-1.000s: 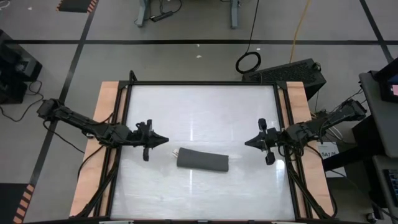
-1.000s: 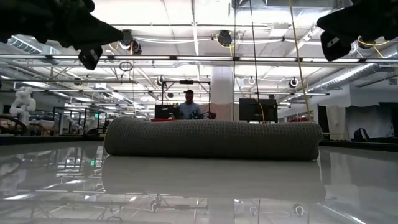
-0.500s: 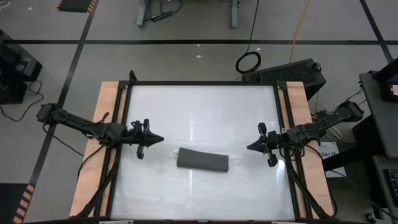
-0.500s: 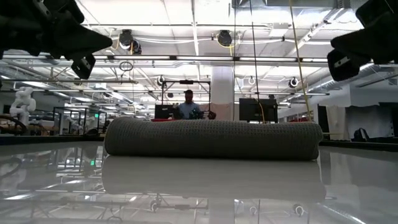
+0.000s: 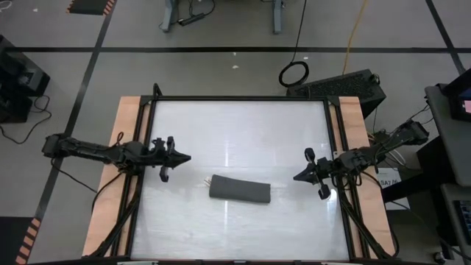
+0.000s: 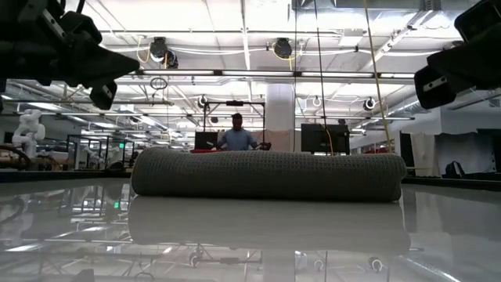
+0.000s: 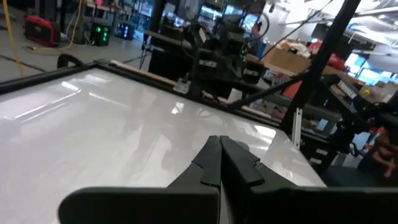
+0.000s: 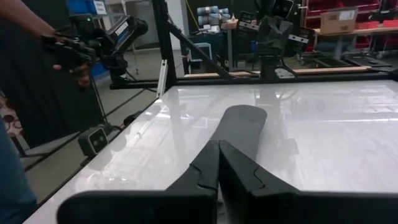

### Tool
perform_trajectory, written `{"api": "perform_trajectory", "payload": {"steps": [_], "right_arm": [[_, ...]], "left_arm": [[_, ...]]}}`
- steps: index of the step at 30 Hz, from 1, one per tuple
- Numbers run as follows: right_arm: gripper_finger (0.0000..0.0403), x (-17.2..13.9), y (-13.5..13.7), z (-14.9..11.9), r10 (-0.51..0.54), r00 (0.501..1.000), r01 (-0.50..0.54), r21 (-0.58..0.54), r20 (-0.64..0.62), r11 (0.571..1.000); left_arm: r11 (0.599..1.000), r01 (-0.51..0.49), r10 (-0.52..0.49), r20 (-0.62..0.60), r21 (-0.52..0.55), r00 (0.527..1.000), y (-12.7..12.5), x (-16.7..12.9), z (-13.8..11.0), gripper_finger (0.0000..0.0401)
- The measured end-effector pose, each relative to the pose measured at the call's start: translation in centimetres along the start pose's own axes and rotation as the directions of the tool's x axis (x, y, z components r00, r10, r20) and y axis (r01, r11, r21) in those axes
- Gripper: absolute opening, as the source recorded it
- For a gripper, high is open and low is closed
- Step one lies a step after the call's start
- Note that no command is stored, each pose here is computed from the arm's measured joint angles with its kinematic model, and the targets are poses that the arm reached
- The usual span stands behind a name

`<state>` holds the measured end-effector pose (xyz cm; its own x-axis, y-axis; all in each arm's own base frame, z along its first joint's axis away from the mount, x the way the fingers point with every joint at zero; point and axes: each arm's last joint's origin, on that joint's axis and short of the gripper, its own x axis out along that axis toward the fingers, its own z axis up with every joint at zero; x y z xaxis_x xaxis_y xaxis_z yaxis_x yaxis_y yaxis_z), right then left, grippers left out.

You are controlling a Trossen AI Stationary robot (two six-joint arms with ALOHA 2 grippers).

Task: Roll towel
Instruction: Return to Home Position

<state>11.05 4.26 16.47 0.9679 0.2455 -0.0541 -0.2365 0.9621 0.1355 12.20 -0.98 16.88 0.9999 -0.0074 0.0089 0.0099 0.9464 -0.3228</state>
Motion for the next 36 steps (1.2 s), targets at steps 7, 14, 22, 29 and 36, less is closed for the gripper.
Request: {"api": "perform_trajectory", "payload": {"steps": [7,14,22,29,36], "right_arm": [[0.0000,0.0,0.0,0.0,-0.009,1.000,0.009,0.000,-0.002,1.000],[0.0000,-0.2,-0.1,0.4,-0.035,0.998,0.036,-0.023,0.048,0.999],[0.0000,-1.0,-0.4,0.9,-0.065,0.992,0.071,-0.059,0.105,0.996],[0.0000,-1.4,-1.1,1.3,-0.093,0.984,0.109,-0.102,0.149,0.989],[0.0000,-1.5,-1.7,1.4,-0.114,0.981,0.133,-0.118,0.157,0.984]], "left_arm": [[0.999,-0.010,0.009,0.003,0.032,1.000,0.3,-0.3,0.1,0.0001],[0.999,-0.011,0.010,0.029,0.045,1.000,0.4,-0.8,0.4,0.0001],[0.998,-0.041,0.039,0.049,0.043,0.998,0.5,-1.4,0.5,0.0001],[0.998,-0.048,0.045,0.054,0.042,0.998,0.6,-1.6,0.5,0.0001],[0.998,-0.049,0.047,0.057,0.049,0.997,0.6,-1.8,0.5,0.0001]]}}
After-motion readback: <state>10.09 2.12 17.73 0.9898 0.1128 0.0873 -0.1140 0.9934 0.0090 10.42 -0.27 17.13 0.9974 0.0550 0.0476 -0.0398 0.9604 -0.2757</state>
